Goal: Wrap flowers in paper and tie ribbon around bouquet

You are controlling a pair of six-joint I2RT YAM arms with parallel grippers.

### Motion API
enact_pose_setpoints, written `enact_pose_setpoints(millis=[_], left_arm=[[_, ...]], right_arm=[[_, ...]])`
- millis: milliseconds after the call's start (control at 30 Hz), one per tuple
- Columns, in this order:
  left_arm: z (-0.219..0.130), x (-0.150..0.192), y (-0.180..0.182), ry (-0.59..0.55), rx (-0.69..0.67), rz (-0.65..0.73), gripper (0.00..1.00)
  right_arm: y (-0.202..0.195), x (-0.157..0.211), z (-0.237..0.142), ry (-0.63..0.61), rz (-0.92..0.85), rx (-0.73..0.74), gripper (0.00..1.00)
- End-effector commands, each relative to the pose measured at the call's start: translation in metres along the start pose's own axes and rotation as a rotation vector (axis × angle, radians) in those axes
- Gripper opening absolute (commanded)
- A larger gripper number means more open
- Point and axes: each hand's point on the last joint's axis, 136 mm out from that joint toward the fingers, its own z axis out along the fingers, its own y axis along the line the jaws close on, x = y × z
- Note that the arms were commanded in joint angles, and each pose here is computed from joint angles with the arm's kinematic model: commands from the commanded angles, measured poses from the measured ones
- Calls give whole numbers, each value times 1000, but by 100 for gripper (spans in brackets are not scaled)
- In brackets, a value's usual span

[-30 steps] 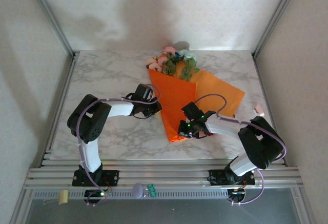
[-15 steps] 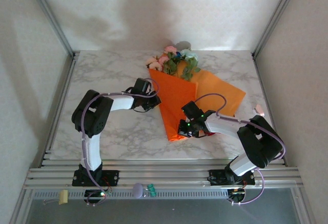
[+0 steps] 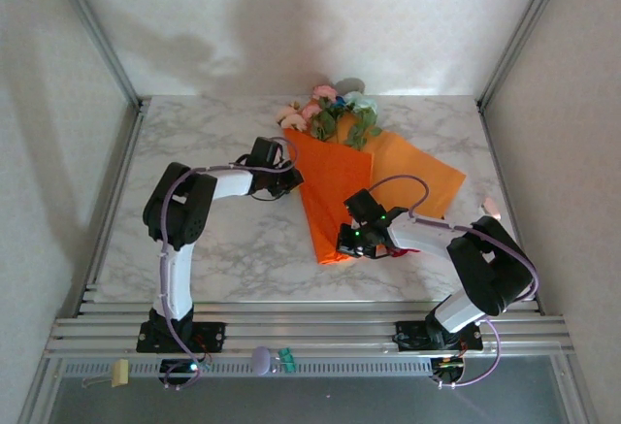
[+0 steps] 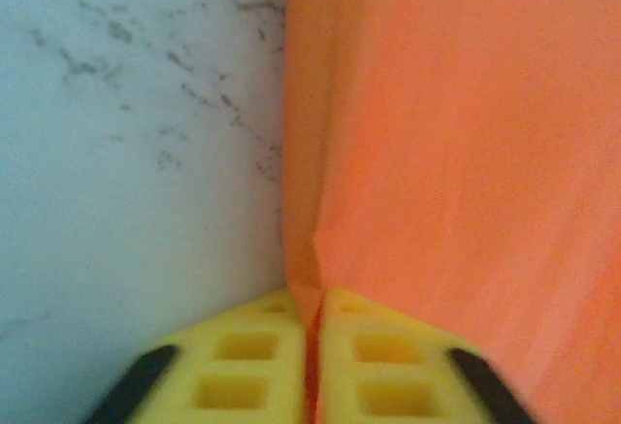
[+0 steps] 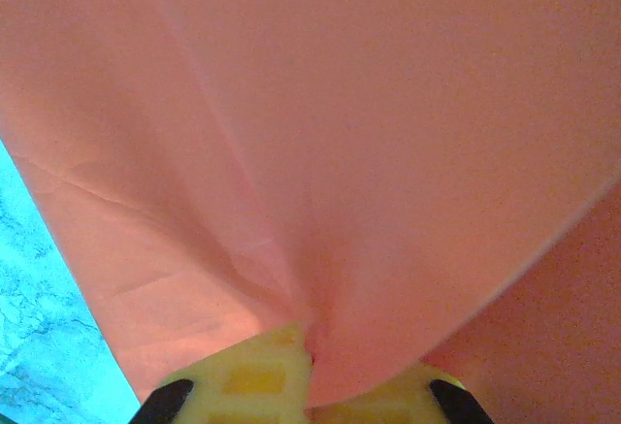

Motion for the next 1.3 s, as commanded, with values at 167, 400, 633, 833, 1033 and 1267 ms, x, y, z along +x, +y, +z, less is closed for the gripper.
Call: enact_pose_setpoints(millis=[167,400,633,833,1033,1267], left_arm=[[2,-70,21,-166,-36,-37,19],[4,-101,14,-197,9,-42,0],[6,-113,4,-201,45,-24,39],[9,-116,3,-198,37,-22,42],[16,-119,-2,-198,82,-19,42],[16,-107,-7,-184,93,-9,41]], right_arm=[[-26,26,5,116,25,94,0],[-26,24,5,119,30,90,0],[-26,22,5,120,36,88,0],[-25,20,5,120,38,85,0],[-25,19,4,122,41,83,0],[-25,18,4,119,47,79,0]])
